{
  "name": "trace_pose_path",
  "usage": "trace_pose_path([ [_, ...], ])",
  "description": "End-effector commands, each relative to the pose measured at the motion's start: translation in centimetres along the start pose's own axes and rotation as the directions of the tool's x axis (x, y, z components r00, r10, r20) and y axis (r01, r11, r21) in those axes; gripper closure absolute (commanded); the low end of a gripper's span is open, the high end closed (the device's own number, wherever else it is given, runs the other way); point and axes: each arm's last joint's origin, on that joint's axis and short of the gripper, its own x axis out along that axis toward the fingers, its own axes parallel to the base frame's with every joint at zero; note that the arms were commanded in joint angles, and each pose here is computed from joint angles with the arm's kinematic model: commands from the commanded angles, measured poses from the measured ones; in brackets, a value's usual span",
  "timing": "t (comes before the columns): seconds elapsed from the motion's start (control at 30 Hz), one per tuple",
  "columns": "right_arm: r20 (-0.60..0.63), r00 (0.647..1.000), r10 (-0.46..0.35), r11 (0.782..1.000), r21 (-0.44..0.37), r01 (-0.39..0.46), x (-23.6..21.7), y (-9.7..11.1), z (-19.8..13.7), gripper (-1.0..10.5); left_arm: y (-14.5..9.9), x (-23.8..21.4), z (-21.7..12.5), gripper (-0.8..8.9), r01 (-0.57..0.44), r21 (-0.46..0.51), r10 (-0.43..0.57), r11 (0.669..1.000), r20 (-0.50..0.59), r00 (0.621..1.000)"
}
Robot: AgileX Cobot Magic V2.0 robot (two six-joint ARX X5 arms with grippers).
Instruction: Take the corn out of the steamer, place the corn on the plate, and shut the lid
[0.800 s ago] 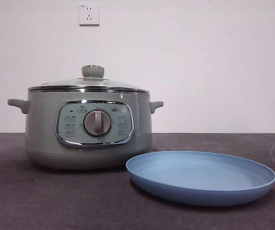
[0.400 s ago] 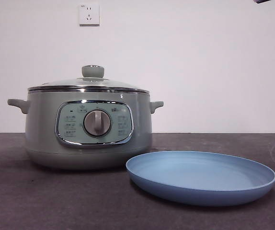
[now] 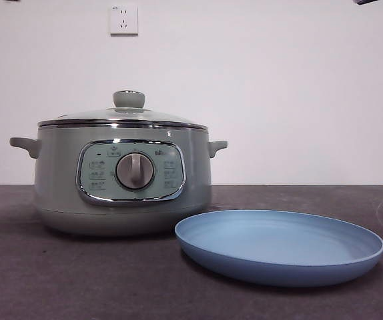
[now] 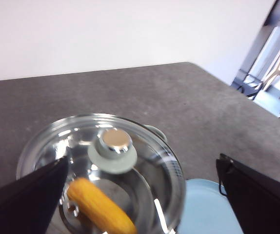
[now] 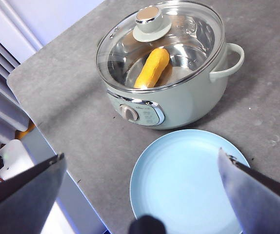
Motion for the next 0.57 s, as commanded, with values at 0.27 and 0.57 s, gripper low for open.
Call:
trace_pose_path([
  [0.27, 0.002, 1.000, -0.002, 1.000, -0.001, 0.002, 0.0, 0.0, 0.1, 3.4, 1.2, 8.1, 1.6, 2.92, -0.033, 0.121, 0.044, 0.992, -0.083, 0.996],
  [0.57, 0.002, 1.000, -0.002, 1.000, 0.000, 0.002, 0.0, 0.0, 0.1, 3.4, 1.6, 14.5, -0.5, 2.92, -0.052, 0.172, 0.076, 0.984, -0.139, 0.987],
])
